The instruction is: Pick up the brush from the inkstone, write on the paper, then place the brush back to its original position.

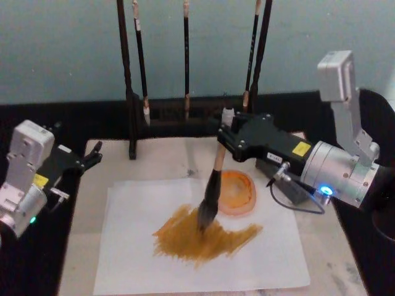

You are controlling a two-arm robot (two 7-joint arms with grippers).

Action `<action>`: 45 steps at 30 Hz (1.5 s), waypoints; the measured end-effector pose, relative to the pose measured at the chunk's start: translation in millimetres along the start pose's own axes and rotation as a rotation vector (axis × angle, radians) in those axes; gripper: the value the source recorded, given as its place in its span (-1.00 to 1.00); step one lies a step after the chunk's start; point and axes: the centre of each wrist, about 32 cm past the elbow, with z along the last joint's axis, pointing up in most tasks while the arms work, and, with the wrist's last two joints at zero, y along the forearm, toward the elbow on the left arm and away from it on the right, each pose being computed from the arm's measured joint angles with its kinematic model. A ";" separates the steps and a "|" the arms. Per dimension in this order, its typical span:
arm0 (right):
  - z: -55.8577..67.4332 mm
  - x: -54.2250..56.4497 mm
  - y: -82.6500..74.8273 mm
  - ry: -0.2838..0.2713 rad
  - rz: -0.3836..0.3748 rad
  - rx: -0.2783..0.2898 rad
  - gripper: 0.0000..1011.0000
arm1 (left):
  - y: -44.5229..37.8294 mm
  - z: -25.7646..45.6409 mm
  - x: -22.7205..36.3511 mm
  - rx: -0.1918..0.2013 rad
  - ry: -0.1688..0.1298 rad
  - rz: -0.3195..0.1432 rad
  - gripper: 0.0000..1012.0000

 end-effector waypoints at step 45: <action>-74.1 97.4 -35.1 1.054 -0.513 0.149 -0.66 | 0.0 0.0 0.0 0.000 0.000 0.000 1.00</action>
